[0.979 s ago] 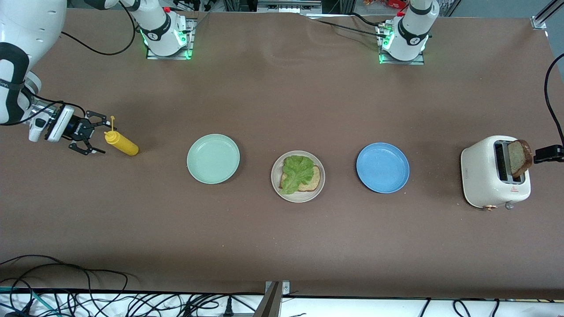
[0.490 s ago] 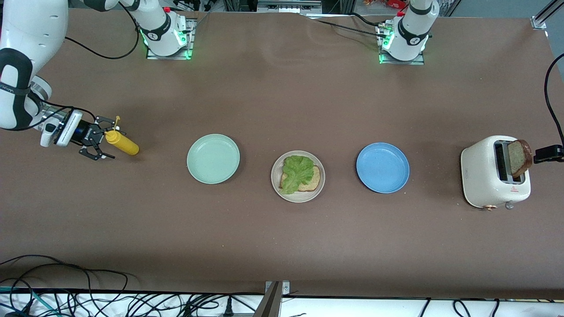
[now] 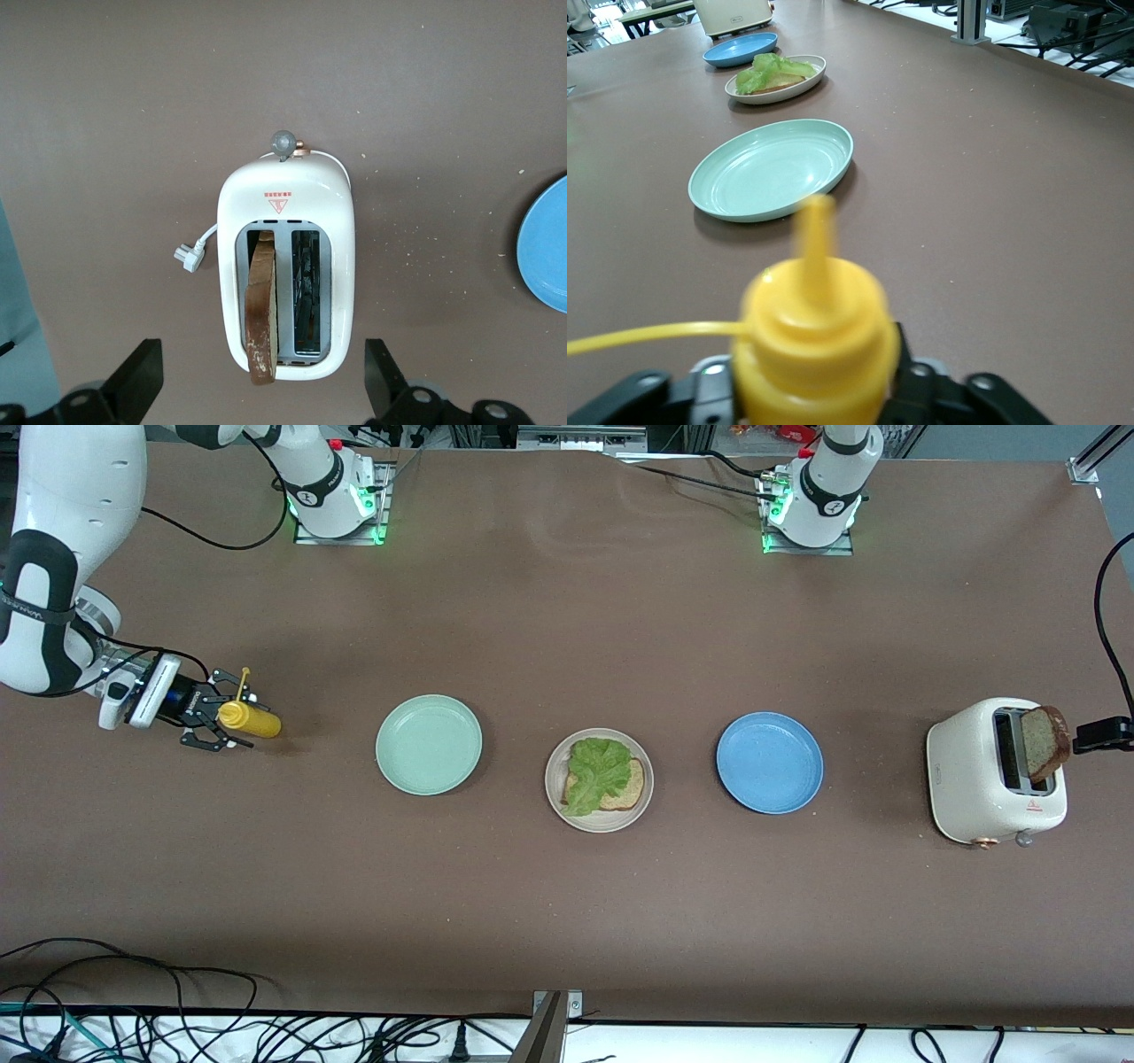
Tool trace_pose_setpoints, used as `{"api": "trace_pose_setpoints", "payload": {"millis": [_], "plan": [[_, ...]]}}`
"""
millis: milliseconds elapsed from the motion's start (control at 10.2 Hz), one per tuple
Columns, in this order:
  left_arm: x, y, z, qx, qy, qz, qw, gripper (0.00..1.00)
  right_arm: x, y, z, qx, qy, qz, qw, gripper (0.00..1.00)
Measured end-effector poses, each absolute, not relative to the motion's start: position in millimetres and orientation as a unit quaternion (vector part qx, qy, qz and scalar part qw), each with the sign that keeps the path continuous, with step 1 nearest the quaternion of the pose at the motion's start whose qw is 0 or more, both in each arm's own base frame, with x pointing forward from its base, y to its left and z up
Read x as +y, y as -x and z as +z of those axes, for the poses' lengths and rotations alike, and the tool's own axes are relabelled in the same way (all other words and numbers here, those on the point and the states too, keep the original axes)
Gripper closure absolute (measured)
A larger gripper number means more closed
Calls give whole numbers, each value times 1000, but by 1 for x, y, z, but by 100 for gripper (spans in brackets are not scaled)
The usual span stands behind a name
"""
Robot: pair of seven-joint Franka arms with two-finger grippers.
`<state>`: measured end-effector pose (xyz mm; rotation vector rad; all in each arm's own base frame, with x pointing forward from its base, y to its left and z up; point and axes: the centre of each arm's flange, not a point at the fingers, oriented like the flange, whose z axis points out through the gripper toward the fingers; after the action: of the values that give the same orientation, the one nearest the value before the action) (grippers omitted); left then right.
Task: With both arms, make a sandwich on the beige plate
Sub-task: 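Lower the right gripper around the mustard bottle and close it, then lift the mustard bottle with the right gripper toward the beige plate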
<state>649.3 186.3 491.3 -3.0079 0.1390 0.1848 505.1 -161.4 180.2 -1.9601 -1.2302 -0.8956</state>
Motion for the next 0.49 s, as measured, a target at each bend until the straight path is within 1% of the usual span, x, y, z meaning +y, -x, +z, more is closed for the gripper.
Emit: {"api": "trace_pose_setpoints", "payload": {"millis": [98, 196, 490], "plan": [[186, -649, 491, 46, 995, 61, 62, 0, -161, -509, 182, -471, 747, -341, 323, 59], [186, -649, 491, 46, 995, 61, 62, 0, -161, -515, 186, -473, 747, -341, 321, 67], [186, -649, 491, 46, 995, 61, 62, 0, -158, -542, 205, -466, 753, -336, 321, 76]]}}
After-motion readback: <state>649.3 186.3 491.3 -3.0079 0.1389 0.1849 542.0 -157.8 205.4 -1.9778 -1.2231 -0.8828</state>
